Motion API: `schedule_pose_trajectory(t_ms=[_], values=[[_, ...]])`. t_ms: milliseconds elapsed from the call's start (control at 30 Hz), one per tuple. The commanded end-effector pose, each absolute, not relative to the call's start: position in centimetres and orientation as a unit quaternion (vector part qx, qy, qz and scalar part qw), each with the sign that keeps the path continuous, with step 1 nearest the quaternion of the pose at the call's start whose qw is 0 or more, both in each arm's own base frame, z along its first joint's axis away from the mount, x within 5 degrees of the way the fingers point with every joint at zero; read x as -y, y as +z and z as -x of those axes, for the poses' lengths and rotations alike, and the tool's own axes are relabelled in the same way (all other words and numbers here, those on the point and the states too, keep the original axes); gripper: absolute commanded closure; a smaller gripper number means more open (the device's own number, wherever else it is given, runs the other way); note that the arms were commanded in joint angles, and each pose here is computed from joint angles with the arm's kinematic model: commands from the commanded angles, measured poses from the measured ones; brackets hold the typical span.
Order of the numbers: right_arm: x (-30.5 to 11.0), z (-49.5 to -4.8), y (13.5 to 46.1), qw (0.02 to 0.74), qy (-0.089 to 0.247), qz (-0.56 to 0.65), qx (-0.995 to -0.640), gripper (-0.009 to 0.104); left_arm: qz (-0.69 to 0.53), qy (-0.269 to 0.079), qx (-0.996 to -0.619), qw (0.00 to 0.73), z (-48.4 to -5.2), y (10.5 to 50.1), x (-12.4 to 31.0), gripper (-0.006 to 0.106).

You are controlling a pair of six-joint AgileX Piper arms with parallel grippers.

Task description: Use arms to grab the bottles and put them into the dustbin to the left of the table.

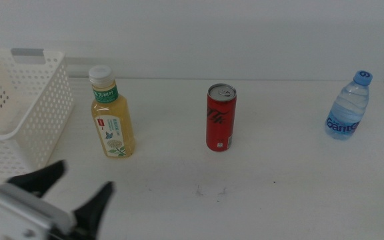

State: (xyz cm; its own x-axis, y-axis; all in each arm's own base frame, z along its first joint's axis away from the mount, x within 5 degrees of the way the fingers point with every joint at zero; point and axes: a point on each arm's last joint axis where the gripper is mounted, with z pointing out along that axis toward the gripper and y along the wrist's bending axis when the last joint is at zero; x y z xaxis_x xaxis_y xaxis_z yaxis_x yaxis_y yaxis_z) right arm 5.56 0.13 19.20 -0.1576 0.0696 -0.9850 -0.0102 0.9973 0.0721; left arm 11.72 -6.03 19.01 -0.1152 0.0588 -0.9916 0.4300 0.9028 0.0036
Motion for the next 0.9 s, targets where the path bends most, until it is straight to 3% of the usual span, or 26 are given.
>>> schedule_pose_trajectory(t_ms=[0,133,333,867], values=[[-0.1,-5.6,19.2,0.654,0.023,-0.019,-0.756,0.007,-0.174,-0.175,-0.694,0.676,-12.3,19.1,7.7,0.007],[-0.1,-5.6,19.2,0.654,0.023,-0.019,-0.756,0.007,-0.199,-0.186,-0.682,0.679,-12.7,17.9,9.6,0.007],[-0.1,-5.6,19.2,0.654,0.023,-0.019,-0.756,0.007,-0.223,-0.179,-0.712,0.642,-13.0,16.0,10.3,0.007],[-0.1,-5.6,19.2,0.654,0.023,-0.019,-0.756,0.007,-0.213,-0.2,-0.696,0.656,-14.8,17.3,12.2,0.007]])
